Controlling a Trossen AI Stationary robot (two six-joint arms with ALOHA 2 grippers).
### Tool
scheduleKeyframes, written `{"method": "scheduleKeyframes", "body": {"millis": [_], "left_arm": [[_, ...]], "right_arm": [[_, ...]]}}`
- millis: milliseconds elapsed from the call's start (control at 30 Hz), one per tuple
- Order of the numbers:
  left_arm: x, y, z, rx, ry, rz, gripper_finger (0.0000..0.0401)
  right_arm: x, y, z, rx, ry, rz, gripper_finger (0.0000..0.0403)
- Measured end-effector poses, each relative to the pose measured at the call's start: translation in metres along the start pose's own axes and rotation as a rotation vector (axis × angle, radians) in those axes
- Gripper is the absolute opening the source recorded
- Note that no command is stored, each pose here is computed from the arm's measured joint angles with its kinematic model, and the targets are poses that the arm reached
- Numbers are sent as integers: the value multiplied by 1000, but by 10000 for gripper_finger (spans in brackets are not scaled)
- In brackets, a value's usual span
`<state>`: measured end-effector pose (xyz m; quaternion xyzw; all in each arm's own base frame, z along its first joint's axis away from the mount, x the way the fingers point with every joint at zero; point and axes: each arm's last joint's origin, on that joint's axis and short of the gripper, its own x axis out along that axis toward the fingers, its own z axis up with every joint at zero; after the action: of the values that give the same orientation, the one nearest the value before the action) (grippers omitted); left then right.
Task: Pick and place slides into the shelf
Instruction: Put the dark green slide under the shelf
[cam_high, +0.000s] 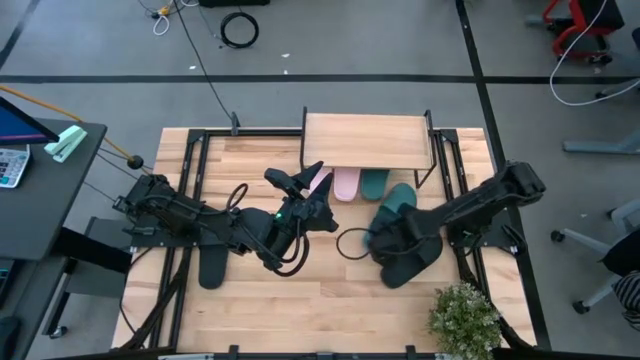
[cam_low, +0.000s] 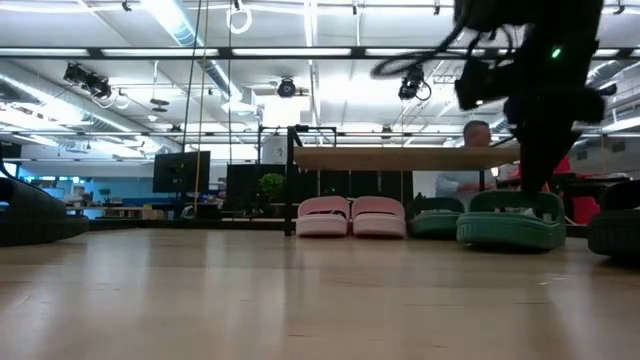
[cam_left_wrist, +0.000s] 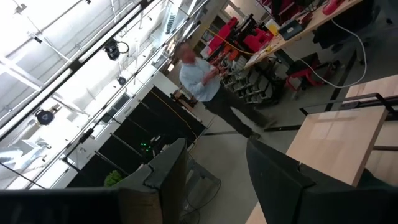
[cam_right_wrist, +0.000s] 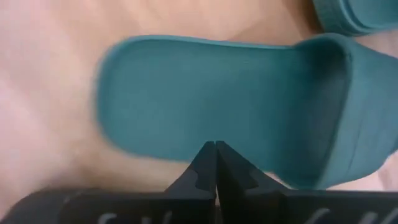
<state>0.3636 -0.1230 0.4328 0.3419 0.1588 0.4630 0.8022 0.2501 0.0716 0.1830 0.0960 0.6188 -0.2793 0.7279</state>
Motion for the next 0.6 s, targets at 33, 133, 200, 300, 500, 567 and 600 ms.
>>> {"method": "scheduleKeyframes", "body": {"millis": [33,133,200,300,500,567,600], "left_arm": [[0,0,0,0,0,0,173],[0,0,0,0,0,0,172],[0,0,0,1,0,0,172],[0,0,0,1,0,0,173],[0,0,0,2,0,0,172],[0,0,0,2,0,0,173],[0,0,0,2,0,0,173]], "right_arm": [[4,-2,2,8,7,-22,5],[14,-10,10,49,22,-97,3],[20,-18,17,98,42,-130,3],[26,-30,23,155,82,-176,2],[37,-47,32,175,136,-237,2],[40,-53,36,170,122,-269,1],[40,-56,38,166,115,-288,1]]}}
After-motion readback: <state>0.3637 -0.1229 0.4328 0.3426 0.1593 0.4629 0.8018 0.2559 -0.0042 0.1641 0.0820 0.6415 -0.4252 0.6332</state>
